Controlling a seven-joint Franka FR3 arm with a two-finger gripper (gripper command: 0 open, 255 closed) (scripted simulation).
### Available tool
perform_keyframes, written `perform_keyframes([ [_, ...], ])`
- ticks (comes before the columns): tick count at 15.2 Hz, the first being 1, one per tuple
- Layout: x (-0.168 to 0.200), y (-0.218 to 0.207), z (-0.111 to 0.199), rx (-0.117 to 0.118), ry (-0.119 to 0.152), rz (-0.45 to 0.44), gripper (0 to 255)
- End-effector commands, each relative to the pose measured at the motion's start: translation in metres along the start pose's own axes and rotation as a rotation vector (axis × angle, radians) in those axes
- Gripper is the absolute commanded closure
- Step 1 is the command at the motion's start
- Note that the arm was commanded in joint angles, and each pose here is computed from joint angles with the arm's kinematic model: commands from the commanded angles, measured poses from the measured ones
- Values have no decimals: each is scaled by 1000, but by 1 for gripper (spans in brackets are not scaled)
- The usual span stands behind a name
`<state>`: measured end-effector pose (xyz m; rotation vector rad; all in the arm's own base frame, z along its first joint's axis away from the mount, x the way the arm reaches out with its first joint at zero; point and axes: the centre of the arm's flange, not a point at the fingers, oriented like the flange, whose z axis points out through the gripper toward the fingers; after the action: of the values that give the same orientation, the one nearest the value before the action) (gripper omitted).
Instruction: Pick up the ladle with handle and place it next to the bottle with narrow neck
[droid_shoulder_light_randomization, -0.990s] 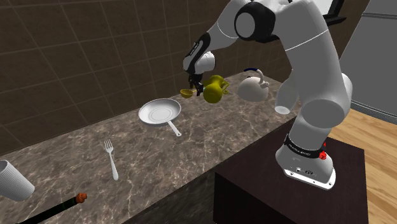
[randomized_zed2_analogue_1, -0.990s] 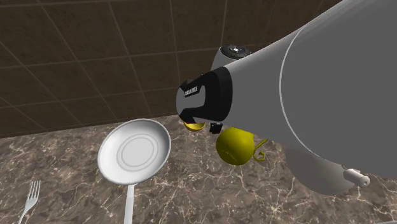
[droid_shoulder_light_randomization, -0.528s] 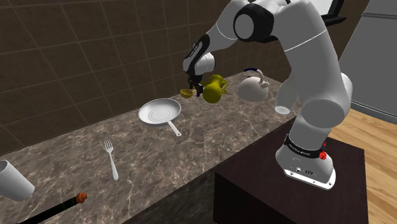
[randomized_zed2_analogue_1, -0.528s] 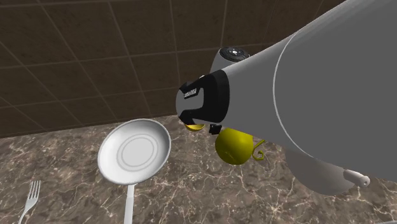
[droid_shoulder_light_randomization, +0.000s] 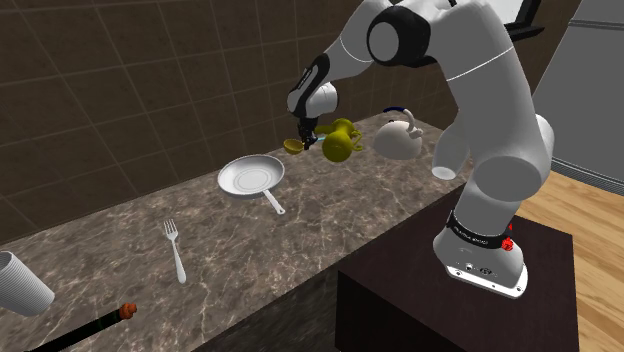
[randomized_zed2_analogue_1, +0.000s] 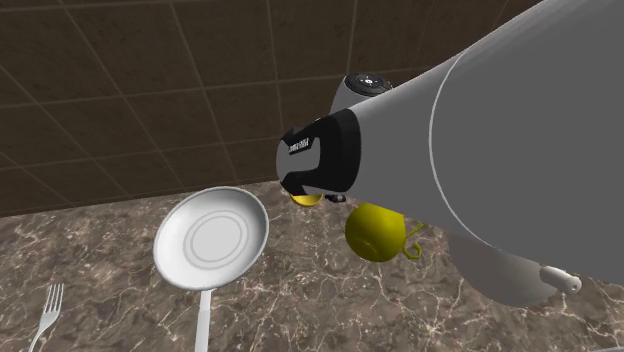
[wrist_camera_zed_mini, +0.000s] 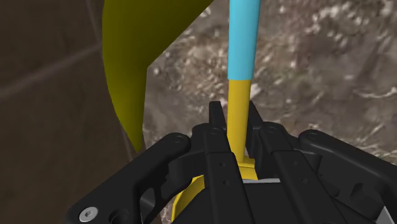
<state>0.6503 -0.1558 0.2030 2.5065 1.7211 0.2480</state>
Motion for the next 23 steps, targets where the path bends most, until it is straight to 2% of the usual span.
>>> perform_keyframes([
  [1, -1, 1, 1, -4, -1, 0, 255],
  [3, 0, -1, 0, -4, -1, 1, 255],
  [23, 9, 17, -103, -4, -1, 1, 255],
])
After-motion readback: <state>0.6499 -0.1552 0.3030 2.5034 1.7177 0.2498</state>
